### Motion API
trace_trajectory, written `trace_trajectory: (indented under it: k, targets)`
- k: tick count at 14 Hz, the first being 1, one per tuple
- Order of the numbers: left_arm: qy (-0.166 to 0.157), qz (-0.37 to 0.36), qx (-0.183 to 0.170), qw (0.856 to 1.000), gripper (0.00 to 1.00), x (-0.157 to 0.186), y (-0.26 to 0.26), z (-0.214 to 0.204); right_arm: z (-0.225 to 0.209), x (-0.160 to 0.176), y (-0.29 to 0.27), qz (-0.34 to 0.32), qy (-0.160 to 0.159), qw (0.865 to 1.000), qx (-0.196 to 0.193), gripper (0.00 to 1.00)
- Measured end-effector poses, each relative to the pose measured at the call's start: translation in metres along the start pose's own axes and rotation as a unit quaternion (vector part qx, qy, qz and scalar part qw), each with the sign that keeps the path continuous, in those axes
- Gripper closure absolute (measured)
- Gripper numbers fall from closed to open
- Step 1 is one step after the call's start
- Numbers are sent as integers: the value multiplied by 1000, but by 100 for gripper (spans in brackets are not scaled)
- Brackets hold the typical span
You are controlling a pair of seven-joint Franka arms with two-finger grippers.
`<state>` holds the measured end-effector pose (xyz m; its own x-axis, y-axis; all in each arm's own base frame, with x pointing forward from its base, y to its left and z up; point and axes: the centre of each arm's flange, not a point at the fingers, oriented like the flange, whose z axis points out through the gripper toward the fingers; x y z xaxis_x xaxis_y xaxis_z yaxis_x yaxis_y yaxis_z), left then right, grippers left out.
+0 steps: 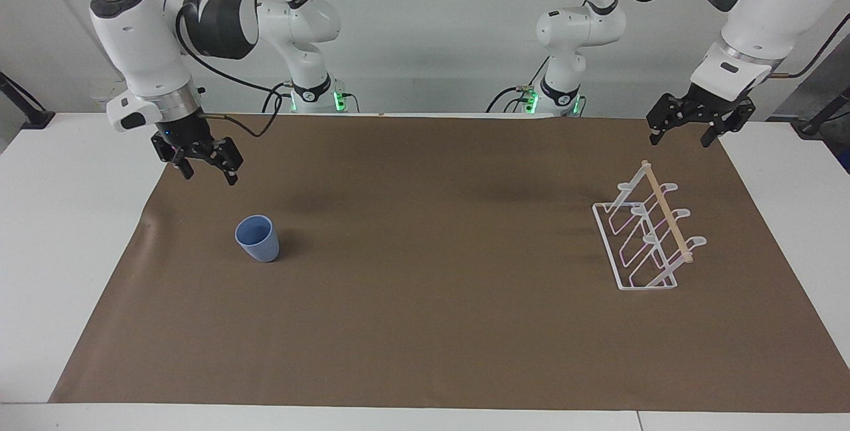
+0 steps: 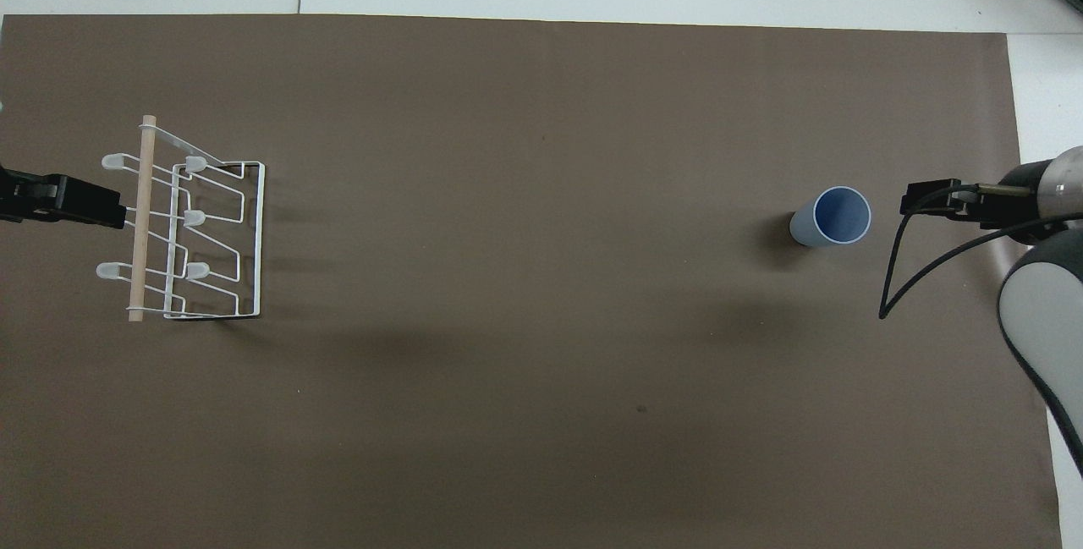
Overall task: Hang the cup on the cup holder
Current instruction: 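Grasp the light blue cup rim with the right gripper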
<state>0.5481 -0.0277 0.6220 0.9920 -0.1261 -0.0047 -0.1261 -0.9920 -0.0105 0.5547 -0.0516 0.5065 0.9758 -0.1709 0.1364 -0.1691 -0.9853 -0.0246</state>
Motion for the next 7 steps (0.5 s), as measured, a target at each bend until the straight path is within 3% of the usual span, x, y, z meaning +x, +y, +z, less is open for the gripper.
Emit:
trace_trajectory:
  k: [3, 7]
  targets:
    - [-6, 0, 0, 1000, 0, -2, 0, 2, 34, -10, 2, -45, -7, 999, -1, 0]
    - [-6, -6, -2, 1000, 0, -2, 1, 1, 74, -7, 3, -56, -7, 998, -3, 0]
